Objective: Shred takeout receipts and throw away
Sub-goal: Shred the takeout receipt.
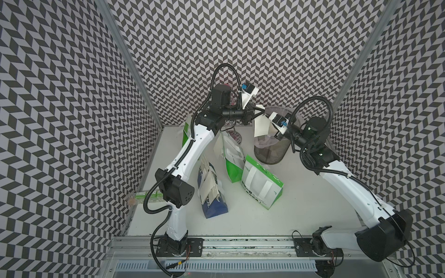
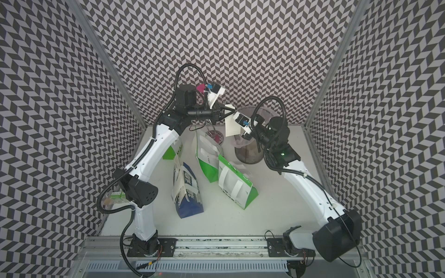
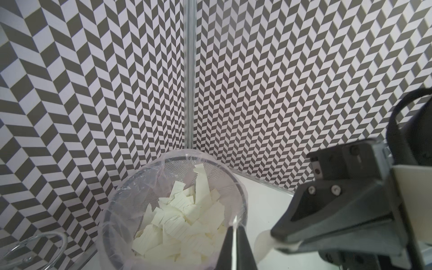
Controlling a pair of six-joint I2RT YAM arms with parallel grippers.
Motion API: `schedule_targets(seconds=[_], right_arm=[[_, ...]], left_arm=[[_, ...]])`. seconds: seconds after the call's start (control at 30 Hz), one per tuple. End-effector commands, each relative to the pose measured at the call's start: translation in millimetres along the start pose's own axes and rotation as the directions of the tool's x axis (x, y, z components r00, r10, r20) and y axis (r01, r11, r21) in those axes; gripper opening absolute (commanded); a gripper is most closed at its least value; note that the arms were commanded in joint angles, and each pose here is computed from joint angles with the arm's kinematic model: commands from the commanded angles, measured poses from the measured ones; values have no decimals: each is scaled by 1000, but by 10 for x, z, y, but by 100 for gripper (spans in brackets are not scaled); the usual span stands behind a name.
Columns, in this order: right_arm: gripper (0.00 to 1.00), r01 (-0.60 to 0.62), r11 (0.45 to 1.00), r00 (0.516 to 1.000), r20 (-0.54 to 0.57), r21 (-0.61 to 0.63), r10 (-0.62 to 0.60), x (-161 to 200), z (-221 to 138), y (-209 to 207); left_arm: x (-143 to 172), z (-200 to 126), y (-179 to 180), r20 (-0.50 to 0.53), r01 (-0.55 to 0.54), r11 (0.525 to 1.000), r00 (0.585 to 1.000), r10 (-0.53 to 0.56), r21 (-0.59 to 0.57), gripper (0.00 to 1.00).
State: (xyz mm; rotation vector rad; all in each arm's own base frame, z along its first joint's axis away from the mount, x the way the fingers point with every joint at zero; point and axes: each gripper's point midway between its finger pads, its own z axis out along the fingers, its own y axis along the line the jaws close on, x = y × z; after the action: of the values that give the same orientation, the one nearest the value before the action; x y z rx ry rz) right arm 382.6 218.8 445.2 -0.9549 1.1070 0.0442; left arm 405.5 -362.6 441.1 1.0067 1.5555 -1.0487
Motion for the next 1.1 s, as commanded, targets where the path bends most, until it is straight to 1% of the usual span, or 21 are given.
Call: schedule_targets(seconds=[0.0, 0.07, 0.17, 0.27, 0.37, 0.5, 0.57, 0.6, 0.67, 0.73, 0.8, 0.87, 1.07], right_arm=[[0, -44, 989, 999, 32, 142, 40, -160, -148, -397], [0, -84, 979, 996, 6, 184, 84, -96, -153, -507], [0, -109, 970, 994, -5, 216, 113, -69, -185, -583], [0, -123, 954, 989, -49, 275, 142, 46, -201, -712], [0, -159, 920, 975, -90, 359, 204, 218, -295, -931], [0, -206, 847, 950, -108, 490, 294, 434, -549, -1314], [0, -230, 820, 935, -114, 525, 336, 549, -642, -1448], [0, -239, 816, 932, -112, 526, 345, 580, -666, -1478], [0, -262, 814, 927, -99, 519, 361, 610, -661, -1479], [0, -295, 833, 929, -62, 469, 364, 567, -621, -1425], [0, -346, 857, 925, -16, 381, 380, 475, -528, -1316], [0, -389, 871, 914, 6, 299, 406, 436, -429, -1215], [0, -462, 872, 885, 23, 161, 464, 529, -198, -1024]], left_arm=[[42, -30, 107, -26, -31, 998, 999, 30, -56, 0], [54, -33, 128, -33, -46, 997, 999, 44, -65, 0], [56, -20, 8, -28, -65, 998, 998, 65, -2, 0], [91, -23, -9, -40, -82, 997, 996, 82, -3, 0], [137, -61, -11, -61, -97, 995, 994, 96, -21, 0], [229, -122, 26, -90, -129, 990, 988, 123, -60, 0], [240, -142, 33, -95, -132, 989, 988, 126, -63, 0], [244, -143, 40, -96, -134, 989, 987, 127, -65, 0], [225, -132, 41, -86, -136, 989, 988, 130, -64, 0], [183, -108, 58, -64, -127, 990, 990, 123, -66, 0], [140, -48, 74, -38, -120, 991, 992, 118, -62, 0], [85, 13, 71, -18, -126, 991, 992, 126, -51, 0], [34, 190, 124, 7, -135, 990, 991, 135, -29, 0]])
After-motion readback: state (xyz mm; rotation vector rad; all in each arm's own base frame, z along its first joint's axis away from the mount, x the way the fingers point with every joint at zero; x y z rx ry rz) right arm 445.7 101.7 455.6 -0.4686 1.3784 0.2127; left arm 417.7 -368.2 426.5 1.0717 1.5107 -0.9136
